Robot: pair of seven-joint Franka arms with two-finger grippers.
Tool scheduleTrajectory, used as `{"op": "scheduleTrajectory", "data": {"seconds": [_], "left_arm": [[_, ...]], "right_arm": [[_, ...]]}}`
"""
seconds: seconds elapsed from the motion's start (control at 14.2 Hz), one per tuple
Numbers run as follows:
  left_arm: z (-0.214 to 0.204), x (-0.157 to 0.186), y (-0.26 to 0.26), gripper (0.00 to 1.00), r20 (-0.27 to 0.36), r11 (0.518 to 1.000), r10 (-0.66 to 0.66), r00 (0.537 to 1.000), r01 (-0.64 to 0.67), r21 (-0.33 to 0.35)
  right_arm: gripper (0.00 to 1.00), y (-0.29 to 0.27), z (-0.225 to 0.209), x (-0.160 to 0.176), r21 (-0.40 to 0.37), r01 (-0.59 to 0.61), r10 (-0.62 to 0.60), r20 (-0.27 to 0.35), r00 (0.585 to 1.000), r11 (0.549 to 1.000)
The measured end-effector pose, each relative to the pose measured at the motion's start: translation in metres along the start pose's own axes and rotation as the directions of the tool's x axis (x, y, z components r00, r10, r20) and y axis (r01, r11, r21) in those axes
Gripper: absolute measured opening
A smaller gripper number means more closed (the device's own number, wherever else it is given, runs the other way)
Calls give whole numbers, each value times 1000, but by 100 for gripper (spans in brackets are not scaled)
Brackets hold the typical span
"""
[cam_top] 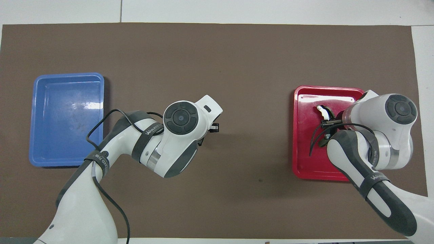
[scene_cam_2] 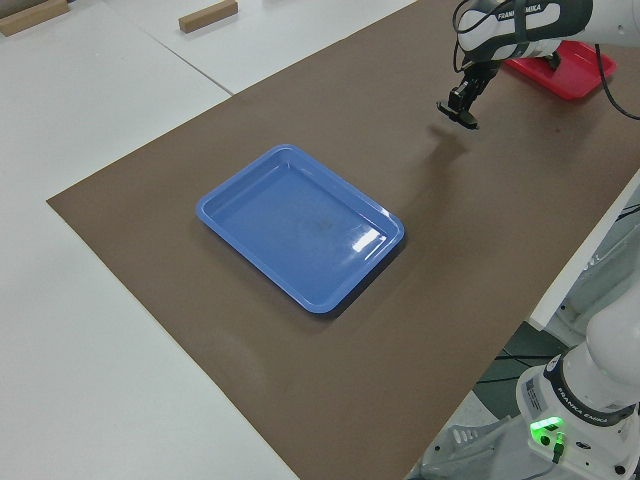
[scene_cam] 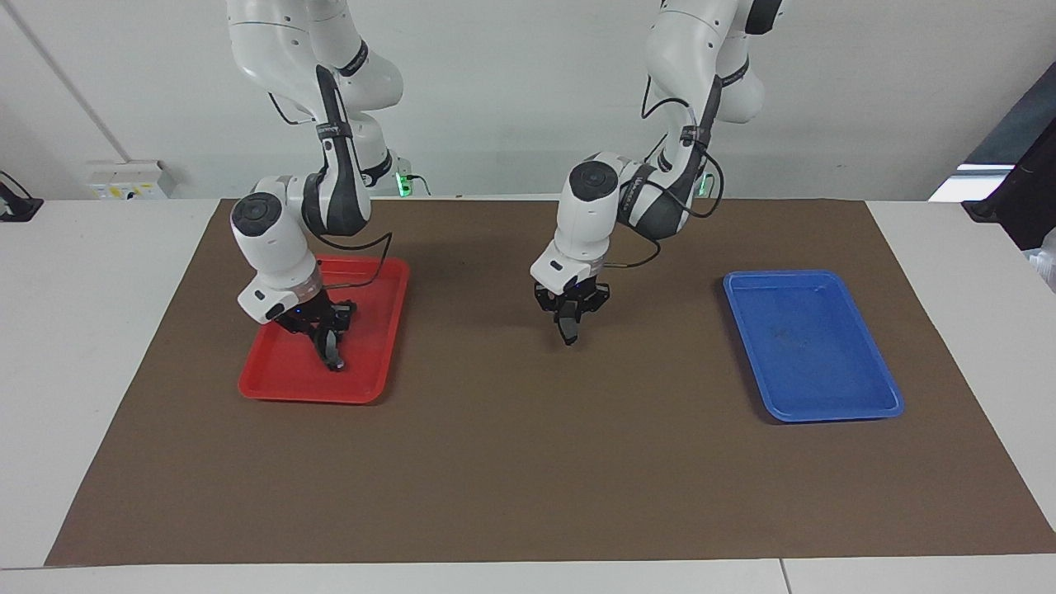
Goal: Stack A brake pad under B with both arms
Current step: 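Set the small pad mid-table with the left gripper while the right gripper lifts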
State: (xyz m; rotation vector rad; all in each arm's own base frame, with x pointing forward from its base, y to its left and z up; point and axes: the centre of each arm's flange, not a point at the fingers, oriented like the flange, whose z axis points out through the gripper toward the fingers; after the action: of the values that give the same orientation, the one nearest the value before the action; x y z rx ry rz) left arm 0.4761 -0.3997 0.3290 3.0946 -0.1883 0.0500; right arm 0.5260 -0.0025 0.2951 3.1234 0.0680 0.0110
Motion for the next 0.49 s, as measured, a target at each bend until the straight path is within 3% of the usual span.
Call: {"op": "scheduleTrajectory", "data": {"seconds": [0.07, 0.28, 0.49], "left_arm": [[7, 0, 5, 40, -1, 1000, 9, 1000, -9, 1], [18, -3, 14, 40, -3, 1000, 22, 1000, -22, -1], [25, -7, 19, 40, 3, 999, 32, 999, -32, 1]], "right_arm": [[43, 0, -1, 1, 0, 0, 0, -1, 1000, 1000], [43, 0, -10, 6, 1, 0, 0, 16, 1000, 1000], [43, 0, -46, 20, 3, 2, -2, 39, 999, 1000]]}}
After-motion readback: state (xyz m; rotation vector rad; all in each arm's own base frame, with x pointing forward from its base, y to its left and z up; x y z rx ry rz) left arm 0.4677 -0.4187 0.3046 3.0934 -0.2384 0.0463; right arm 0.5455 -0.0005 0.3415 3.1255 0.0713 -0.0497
